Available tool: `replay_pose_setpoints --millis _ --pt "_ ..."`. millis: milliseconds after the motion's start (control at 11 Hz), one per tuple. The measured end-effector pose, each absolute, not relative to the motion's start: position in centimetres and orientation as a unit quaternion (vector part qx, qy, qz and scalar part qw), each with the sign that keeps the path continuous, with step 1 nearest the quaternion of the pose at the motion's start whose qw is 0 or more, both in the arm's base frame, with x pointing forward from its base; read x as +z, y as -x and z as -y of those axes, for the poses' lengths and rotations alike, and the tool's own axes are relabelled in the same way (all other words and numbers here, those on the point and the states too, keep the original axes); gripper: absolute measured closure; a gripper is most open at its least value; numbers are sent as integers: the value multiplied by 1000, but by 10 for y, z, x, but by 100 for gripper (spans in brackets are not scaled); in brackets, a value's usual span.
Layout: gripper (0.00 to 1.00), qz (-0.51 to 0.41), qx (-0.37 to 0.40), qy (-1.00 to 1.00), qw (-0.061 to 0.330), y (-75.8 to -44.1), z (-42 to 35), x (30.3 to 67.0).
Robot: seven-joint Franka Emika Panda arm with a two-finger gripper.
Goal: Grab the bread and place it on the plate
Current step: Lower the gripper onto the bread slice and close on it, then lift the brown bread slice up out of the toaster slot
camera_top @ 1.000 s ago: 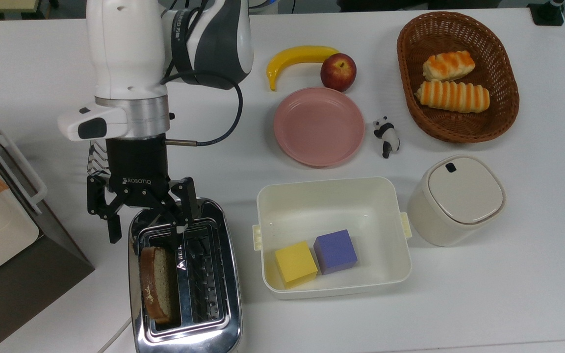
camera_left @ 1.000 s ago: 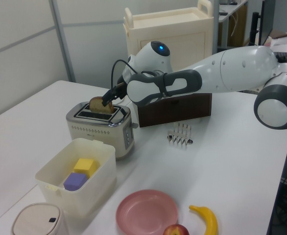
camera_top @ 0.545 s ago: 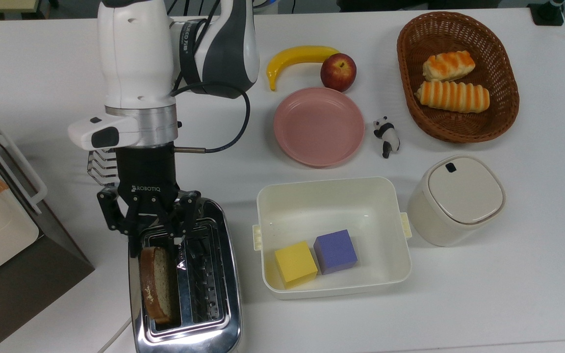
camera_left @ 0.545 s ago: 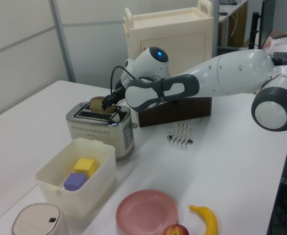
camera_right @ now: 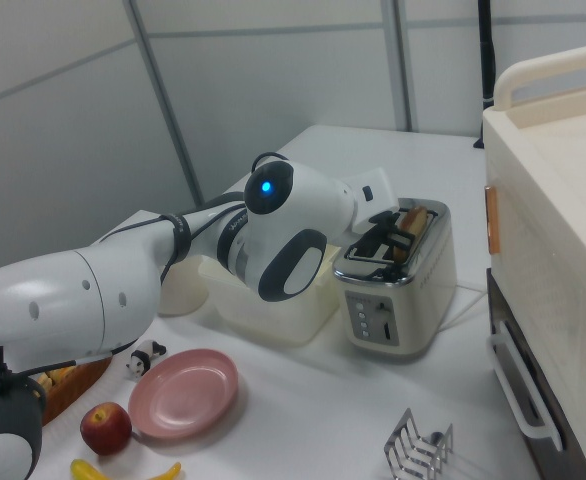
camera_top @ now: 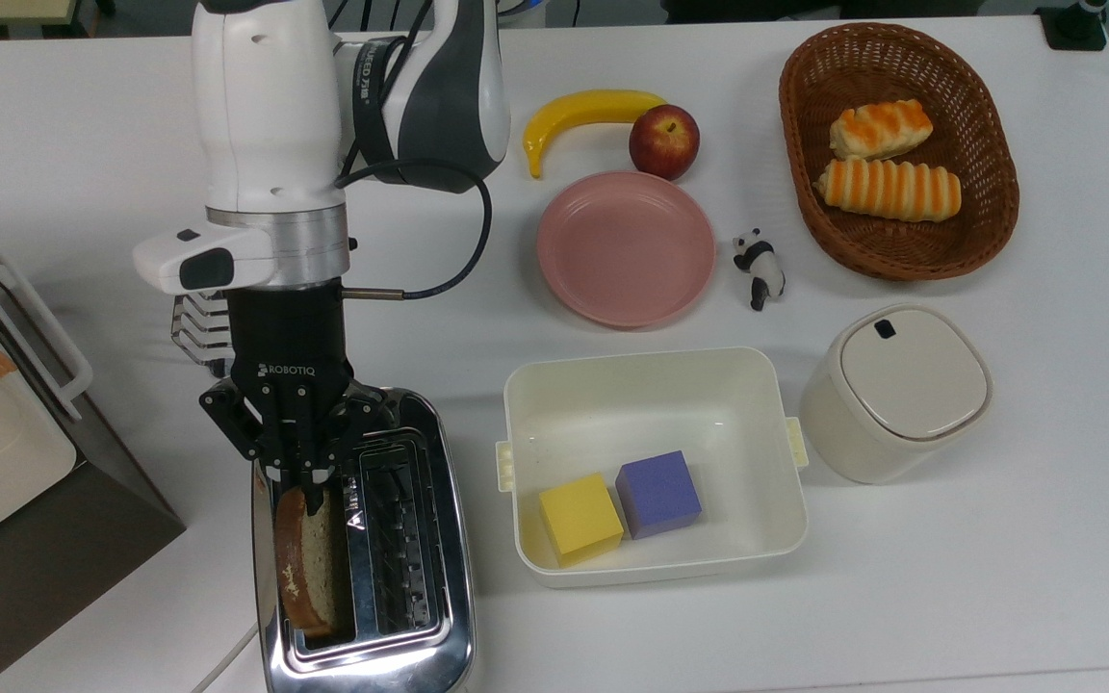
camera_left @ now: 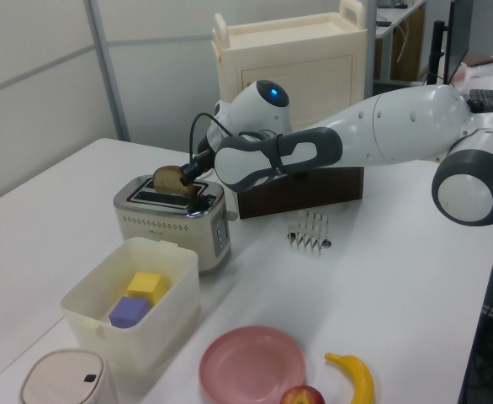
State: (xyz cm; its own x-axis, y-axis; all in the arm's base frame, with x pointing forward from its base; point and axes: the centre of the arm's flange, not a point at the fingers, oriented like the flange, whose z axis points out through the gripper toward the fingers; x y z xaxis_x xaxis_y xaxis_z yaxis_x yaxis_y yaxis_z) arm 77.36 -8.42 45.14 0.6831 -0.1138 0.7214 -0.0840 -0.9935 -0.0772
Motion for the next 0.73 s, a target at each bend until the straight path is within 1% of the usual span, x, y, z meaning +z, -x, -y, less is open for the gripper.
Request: replay_pose_setpoints --millis 273,454,545,727 --pt "89 -54 -396 916 19 -774 84 453" --pt "89 -55 -407 912 17 -775 86 462" --pt "89 -55 -415 908 17 -775 87 469" --pt "91 -66 -439 896 27 -773 88 497"
